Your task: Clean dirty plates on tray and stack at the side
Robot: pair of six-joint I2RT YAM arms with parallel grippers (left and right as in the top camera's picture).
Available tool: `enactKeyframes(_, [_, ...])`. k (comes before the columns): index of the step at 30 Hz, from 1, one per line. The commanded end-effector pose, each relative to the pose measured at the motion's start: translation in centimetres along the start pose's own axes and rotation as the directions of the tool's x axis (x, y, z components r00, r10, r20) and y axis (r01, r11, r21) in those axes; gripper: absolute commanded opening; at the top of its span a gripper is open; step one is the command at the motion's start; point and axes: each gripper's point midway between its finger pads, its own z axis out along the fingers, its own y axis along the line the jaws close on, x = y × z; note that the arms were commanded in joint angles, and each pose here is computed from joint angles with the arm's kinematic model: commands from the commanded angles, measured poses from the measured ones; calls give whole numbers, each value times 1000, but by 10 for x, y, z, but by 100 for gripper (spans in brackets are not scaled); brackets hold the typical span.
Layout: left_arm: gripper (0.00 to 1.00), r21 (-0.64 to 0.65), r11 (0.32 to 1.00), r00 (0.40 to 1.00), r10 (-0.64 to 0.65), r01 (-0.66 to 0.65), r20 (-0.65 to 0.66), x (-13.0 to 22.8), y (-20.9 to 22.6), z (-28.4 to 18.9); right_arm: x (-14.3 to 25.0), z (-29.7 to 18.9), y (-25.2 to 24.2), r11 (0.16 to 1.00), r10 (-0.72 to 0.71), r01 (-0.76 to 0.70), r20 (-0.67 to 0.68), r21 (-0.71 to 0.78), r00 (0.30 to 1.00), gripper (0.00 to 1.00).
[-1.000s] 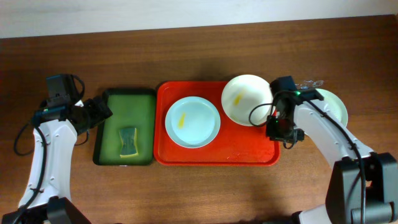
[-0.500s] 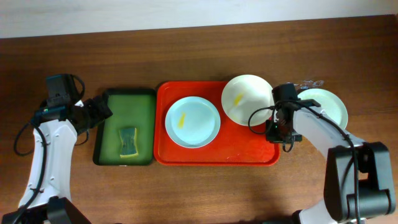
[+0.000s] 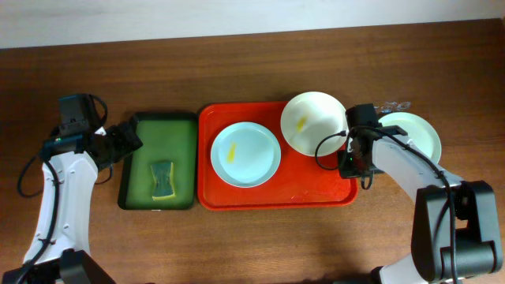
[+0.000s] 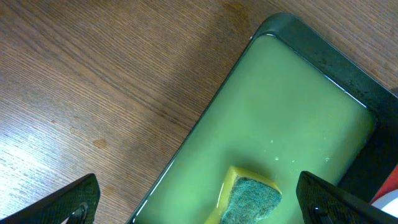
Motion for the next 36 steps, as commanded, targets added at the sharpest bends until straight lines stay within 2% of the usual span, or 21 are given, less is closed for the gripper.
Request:
enactKeyframes(1, [99,19,1000,999,-6,5,32,-8,-4,-10,1,7,-18,993,-40,41,-8,108,999,4])
enactKeyframes(5, [99,19,1000,999,-6,5,32,-8,-4,-10,-3,4,-18,993,-39,39,0,109,999,4])
enactKeyframes(6, [99,19,1000,999,-6,5,32,-8,-4,-10,-11,-6,-18,994,-40,39,3,102,999,21])
enactKeyframes(7, [99,19,1000,999,-6,5,32,-8,-4,-10,-18,-21,-19,994,-39,38,4,101,999,33])
enactKeyframes(8, [99,19,1000,999,-6,5,32,-8,-4,-10,-28,-38,-20,995,-13,12,14,97,1000,36])
enactKeyframes(10, [99,19,1000,999,-6,5,32,-8,-4,-10,-52,-78,10,993,70,-66,42,-100,997,45])
enactKeyframes(11, [99,19,1000,999,-6,5,34,-9,-4,-10,-54,-93,28,975,68,-61,29,-213,997,65])
enactKeyframes(12, [99,40,999,996,-10,7,90,-23,-9,-11,-53,-103,43,951,65,-58,14,-303,998,77])
enactKeyframes(13, [99,65,998,987,-18,7,160,-40,-15,-13,-51,-110,65,902,59,-56,-7,-428,998,86])
enactKeyframes(15, [99,69,998,987,-18,7,158,-40,-15,-13,-44,-113,72,882,54,-65,-36,-466,998,99])
enactKeyframes(17, [99,289,957,997,30,-10,-66,10,-50,-17,-44,-112,71,885,54,-65,-36,-462,998,98])
enactKeyframes(18, [86,406,906,983,166,-122,-75,24,-70,-24,-44,-112,71,884,54,-65,-36,-462,998,99])
enactKeyframes(19, [64,473,848,949,308,-239,-72,43,-84,-30,-44,-112,71,884,54,-65,-36,-462,998,98])
enactKeyframes(20, [25,418,842,899,422,-341,-116,69,-84,-27,-44,-112,71,884,54,-65,-36,-462,998,99])
enactKeyframes(21, [15,325,848,861,484,-419,-155,85,-79,-21,-44,-112,71,884,54,-65,-36,-462,998,98])
enactKeyframes(22, [0,307,841,842,510,-445,-175,98,-83,-18,-44,-112,71,884,54,-65,-36,-462,998,99])
enactKeyframes(24, [0,323,823,808,546,-468,-220,127,-90,-13,-44,-112,71,884,54,-65,-36,-462,998,98])
enactKeyframes(25, [0,280,844,809,526,-458,-262,142,-82,-4,-44,-112,71,884,54,-65,-36,-462,998,98])
enactKeyframes(26, [0,245,855,813,513,-456,-275,148,-76,3,-44,-112,71,884,54,-65,-36,-462,998,98])
enactKeyframes(33, [0,258,852,816,515,-456,-261,182,-63,44,-44,-112,71,884,54,-65,-36,-462,998,98])
enactKeyframes(36, [0,355,836,816,518,-418,-258,189,-79,39,-44,-112,71,884,54,-65,-36,-462,998,98])
